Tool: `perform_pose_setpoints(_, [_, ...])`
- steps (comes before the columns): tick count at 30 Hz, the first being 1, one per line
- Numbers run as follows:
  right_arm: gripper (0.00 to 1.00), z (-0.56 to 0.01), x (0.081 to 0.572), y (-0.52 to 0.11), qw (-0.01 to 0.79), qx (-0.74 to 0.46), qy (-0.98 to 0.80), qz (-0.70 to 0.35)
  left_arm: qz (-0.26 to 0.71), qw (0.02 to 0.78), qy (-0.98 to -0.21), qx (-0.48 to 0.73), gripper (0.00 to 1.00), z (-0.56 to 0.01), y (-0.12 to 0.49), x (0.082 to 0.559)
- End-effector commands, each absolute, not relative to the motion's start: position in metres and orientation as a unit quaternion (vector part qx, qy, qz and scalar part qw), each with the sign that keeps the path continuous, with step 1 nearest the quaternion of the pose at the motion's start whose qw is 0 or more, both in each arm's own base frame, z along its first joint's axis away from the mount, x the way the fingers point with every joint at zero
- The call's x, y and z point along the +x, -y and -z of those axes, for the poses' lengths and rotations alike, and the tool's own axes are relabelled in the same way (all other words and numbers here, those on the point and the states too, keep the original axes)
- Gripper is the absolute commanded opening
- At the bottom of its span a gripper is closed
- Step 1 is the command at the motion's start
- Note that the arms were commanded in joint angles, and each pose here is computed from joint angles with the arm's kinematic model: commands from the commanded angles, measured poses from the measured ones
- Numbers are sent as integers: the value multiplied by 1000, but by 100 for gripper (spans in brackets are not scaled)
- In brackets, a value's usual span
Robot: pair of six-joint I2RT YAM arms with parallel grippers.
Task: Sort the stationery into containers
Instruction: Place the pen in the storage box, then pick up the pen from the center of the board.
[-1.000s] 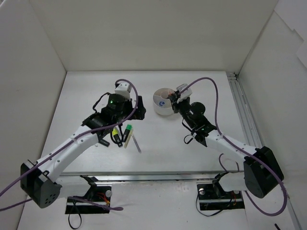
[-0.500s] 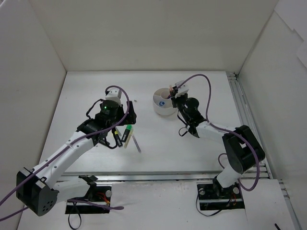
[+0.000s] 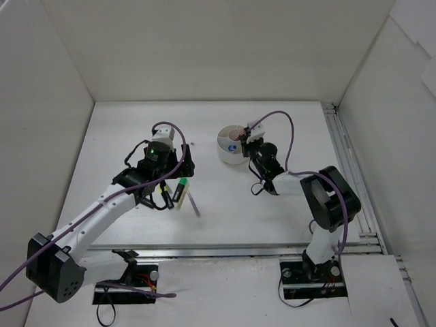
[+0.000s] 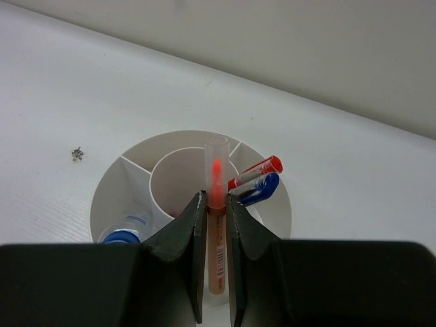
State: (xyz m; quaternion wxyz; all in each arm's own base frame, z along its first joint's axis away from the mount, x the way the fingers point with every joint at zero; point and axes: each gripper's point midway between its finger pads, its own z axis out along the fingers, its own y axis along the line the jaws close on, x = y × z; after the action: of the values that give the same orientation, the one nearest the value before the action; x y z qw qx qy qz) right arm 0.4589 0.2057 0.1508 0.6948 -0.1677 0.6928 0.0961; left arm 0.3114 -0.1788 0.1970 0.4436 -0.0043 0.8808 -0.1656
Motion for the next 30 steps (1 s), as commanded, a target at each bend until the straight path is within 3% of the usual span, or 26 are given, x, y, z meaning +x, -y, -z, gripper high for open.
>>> perform_pose_setpoints(1, [0, -254, 459, -200, 819, -103, -549, -129, 180, 471, -864, -4, 100, -216, 182, 320])
perform_pose_setpoints(4, [0, -251, 457, -201, 818, -103, -551, -134, 180, 472, -863, -3, 100, -217, 182, 320])
perform_pose_setpoints(6, [7, -252, 455, -199, 818, -99, -550, -136, 181, 472, -863, -3, 100, -217, 182, 320])
perform_pose_setpoints(11, [37, -253, 447, -196, 817, -97, -550, -145, 184, 469, -864, 0, 100, -217, 184, 319])
perform_pose_setpoints(22, [72, -291, 413, -202, 817, -101, -554, -124, 199, 461, -864, -6, 100, -219, 180, 303])
perform_pose_setpoints(27, [81, -314, 387, -195, 824, -84, -541, -144, 200, 446, -872, 7, 100, -205, 176, 287])
perform_pose_setpoints(28, [93, -311, 383, -196, 820, -83, -547, -148, 211, 436, -875, 17, 100, -202, 179, 282])
perform_pose_setpoints(30, [98, -312, 373, -196, 807, -82, -562, -162, 213, 419, -882, 20, 100, -191, 180, 275])
